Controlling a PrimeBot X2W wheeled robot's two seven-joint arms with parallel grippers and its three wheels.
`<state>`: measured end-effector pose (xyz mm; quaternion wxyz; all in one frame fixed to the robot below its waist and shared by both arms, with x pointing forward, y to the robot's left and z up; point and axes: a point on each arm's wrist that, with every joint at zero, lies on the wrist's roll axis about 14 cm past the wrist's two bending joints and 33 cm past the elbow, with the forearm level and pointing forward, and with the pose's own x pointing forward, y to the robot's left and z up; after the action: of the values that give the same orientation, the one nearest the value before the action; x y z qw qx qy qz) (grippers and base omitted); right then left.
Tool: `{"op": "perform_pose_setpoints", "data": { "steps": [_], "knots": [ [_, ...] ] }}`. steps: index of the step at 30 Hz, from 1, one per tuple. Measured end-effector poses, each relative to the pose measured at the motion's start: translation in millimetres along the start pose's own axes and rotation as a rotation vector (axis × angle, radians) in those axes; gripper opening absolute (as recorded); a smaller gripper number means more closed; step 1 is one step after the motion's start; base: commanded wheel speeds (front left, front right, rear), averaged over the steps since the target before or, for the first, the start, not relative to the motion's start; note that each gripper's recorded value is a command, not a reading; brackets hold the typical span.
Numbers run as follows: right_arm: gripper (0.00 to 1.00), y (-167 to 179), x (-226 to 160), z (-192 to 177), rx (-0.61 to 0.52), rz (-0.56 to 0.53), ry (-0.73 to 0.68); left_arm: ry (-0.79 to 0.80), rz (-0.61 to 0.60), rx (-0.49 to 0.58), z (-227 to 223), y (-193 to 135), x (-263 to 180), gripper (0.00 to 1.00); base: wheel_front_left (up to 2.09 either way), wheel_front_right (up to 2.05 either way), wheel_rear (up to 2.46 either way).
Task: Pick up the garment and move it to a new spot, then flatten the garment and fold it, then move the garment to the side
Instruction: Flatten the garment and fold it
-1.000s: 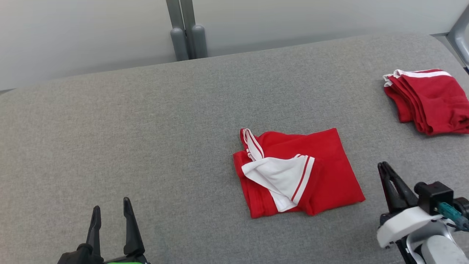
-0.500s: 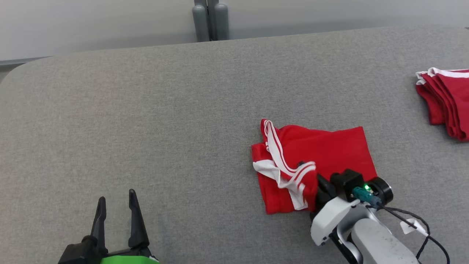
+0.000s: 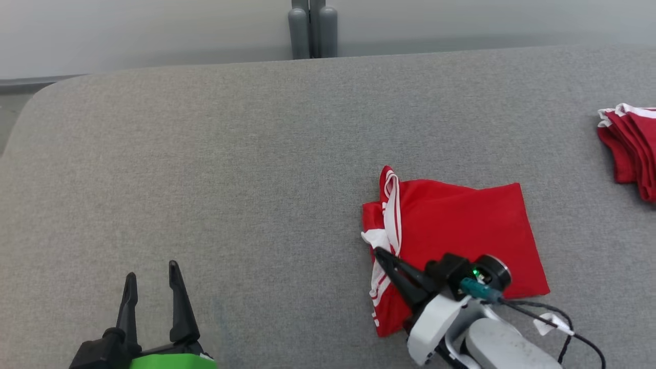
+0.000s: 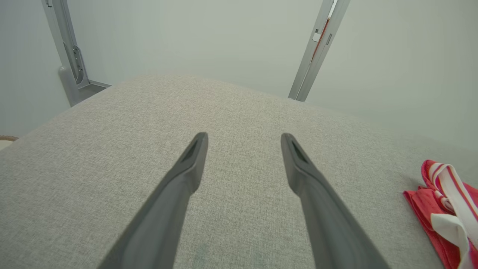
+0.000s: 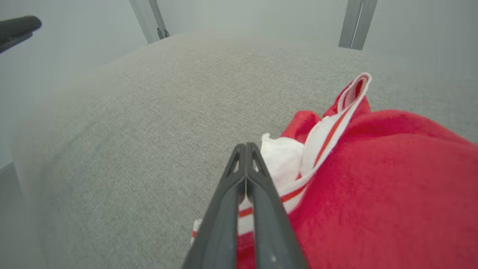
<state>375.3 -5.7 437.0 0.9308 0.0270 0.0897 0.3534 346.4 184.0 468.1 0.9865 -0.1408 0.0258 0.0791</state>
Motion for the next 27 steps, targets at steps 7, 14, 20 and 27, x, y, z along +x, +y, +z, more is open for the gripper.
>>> {"op": "perform_pose_setpoints", "data": {
  "steps": [7,14,20,27],
  "knots": [
    [0.52,-62,-46,53,-0.078,-0.211,-0.169,-0.044,-0.030,0.012,13,-7,6,1.00,0.00,0.00,0.00],
    [1.00,-129,-136,68,-0.185,-0.525,-0.202,-0.068,-0.073,0.049,20,-13,8,1.00,0.00,0.00,0.00],
    [1.00,-149,-192,52,-0.186,-0.681,-0.154,-0.038,-0.067,0.077,11,-2,-4,1.00,0.00,0.00,0.00],
    [1.00,-148,-206,35,-0.137,-0.727,-0.130,-0.048,-0.058,0.075,14,2,-8,1.00,0.00,0.00,0.00]
  ]
}}
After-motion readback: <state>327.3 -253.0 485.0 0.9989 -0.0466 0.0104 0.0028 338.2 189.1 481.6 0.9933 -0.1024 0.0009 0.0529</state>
